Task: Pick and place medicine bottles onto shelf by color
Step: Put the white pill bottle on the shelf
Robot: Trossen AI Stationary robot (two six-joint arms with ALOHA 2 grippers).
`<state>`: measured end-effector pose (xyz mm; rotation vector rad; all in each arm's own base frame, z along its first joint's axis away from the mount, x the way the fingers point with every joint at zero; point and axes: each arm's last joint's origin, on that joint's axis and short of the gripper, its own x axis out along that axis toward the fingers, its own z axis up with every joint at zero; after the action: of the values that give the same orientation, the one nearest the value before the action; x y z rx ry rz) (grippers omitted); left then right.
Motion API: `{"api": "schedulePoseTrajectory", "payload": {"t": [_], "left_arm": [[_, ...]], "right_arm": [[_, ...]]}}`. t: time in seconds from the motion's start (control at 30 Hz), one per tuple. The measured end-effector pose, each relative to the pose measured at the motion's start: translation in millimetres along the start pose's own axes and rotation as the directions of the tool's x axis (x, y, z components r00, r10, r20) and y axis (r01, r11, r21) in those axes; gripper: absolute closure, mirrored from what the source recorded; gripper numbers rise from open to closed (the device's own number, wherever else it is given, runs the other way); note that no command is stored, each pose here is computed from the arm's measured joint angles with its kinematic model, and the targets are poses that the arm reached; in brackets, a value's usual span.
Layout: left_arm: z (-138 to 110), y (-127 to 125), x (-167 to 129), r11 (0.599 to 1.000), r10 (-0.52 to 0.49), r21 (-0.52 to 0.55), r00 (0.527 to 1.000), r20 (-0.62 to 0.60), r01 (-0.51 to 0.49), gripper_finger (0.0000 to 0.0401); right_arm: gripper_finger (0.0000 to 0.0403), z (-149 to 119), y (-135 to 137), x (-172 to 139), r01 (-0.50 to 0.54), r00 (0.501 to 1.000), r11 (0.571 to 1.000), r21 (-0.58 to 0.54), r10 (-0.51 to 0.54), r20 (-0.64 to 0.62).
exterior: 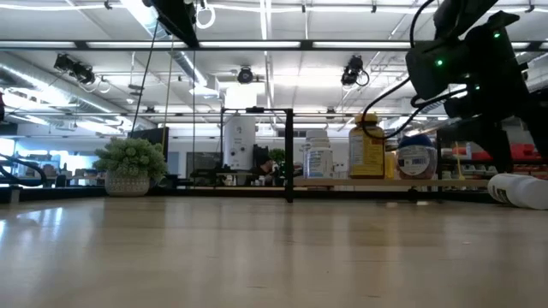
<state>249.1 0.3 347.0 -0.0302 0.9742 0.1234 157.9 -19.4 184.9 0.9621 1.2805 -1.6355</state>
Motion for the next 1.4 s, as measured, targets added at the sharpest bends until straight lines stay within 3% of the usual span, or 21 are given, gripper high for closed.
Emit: {"api": "schedulePoseTrajectory", "payload": {"t": [0.17, 0.4, 0.57, 0.73, 0.93, 1.03, 1.2, 1.4], "left_arm": [[2, 4, 0, 1.000, 0.010, -0.025, 1.000, 0.016, -0.009, 0.0229], [6, 8, 1, 0.999, 0.015, -0.044, 0.998, 0.057, -0.012, 0.0227], [20, 11, -1, 0.998, 0.018, -0.068, 0.980, 0.196, -0.004, 0.0227], [39, 15, 3, 0.994, -0.010, -0.099, 0.939, 0.345, 0.047, 0.0227], [60, 17, 32, 0.982, -0.106, -0.100, 0.898, 0.427, 0.163, 0.0227], [66, 16, 48, 0.969, -0.133, -0.134, 0.896, 0.423, 0.207, 0.0229], [66, 15, 58, 0.962, -0.146, -0.157, 0.905, 0.400, 0.225, 0.0229], [66, 15, 56, 0.962, -0.147, -0.154, 0.906, 0.396, 0.224, 0.0229]], "right_arm": [[0.0132, -6, 1, -1, -0.024, 0.998, 0.985, -0.172, 0.013, -0.063], [0.0132, -16, 4, -18, -0.097, 0.988, 0.962, -0.254, 0.063, -0.138], [0.0132, -19, 6, -64, -0.202, 0.979, 0.933, -0.299, 0.204, -0.025], [0.0132, -18, -4, -114, -0.285, 0.936, 0.913, -0.291, 0.331, 0.120], [0.0132, -19, -15, -141, -0.340, 0.912, 0.884, -0.320, 0.393, 0.117], [0.0132, -19, -16, -141, -0.324, 0.920, 0.863, -0.388, 0.383, 0.084], [0.0132, -9, -12, -130, -0.258, 0.948, 0.778, -0.573, 0.317, 0.004], [0.0132, 13, -6, -105, -0.202, 0.976, 0.788, -0.581, 0.213, -0.051]]}}
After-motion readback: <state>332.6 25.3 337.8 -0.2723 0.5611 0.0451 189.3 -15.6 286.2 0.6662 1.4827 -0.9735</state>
